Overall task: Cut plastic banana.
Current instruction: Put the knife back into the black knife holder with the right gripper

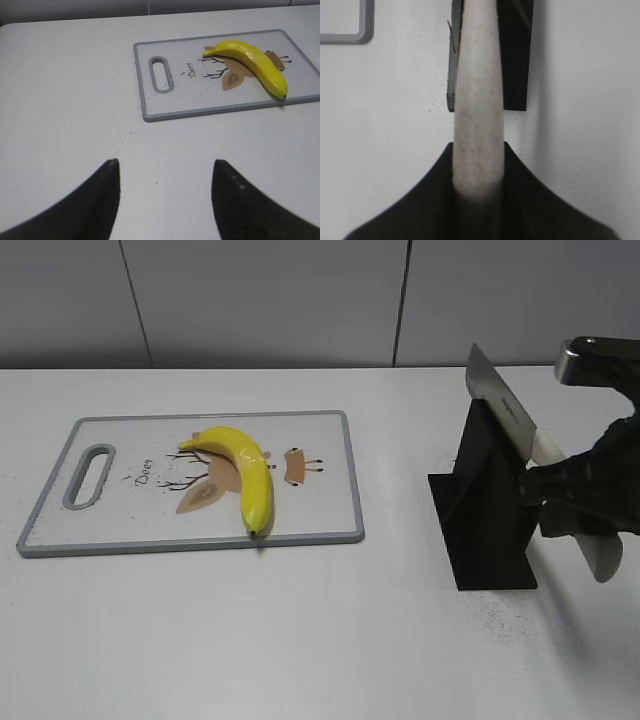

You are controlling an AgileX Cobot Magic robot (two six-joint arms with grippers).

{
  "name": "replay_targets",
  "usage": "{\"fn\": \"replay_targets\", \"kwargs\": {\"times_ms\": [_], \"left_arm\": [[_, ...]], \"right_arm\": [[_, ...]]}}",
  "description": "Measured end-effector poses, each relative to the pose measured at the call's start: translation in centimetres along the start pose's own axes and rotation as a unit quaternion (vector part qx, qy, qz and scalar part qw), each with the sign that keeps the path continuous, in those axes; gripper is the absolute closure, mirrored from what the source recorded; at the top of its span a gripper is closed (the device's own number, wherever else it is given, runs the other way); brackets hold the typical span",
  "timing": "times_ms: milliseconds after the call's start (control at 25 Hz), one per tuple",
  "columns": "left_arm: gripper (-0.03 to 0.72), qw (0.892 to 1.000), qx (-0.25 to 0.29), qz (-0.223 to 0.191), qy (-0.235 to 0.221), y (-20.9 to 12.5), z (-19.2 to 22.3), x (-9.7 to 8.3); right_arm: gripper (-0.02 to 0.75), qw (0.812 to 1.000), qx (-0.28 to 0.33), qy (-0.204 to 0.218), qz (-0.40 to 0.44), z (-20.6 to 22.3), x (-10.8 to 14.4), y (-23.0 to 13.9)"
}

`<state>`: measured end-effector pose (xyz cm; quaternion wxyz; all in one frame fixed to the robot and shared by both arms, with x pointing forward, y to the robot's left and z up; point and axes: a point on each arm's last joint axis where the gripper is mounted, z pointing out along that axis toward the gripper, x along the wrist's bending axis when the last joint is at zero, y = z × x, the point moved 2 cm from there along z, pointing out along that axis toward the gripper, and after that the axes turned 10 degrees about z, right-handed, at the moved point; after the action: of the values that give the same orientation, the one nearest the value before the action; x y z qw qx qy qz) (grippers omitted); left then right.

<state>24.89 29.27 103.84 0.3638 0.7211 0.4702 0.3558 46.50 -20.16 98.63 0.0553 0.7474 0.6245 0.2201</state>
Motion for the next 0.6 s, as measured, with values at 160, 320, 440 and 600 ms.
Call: {"fn": "replay_targets", "kwargs": {"times_ms": [160, 320, 440, 600], "left_arm": [[0.125, 1.0, 0.0, 0.0, 0.0, 0.0, 0.0, 0.0], [0.125, 1.0, 0.0, 0.0, 0.0, 0.0, 0.0, 0.0], [0.125, 1.0, 0.0, 0.0, 0.0, 0.0, 0.0, 0.0], [0.125, 1.0, 0.0, 0.0, 0.0, 0.0, 0.0, 0.0]], "right_arm": [[0.549, 1.0, 0.003, -0.002, 0.0, 0.14, -0.01, -0.02], [0.549, 1.0, 0.015, -0.009, -0.003, 0.1, -0.12, -0.21], [0.549, 1.0, 0.026, -0.016, -0.003, 0.41, -0.18, -0.3], [0.526, 0.999, 0.033, -0.019, -0.001, 0.7, -0.18, -0.35]]}}
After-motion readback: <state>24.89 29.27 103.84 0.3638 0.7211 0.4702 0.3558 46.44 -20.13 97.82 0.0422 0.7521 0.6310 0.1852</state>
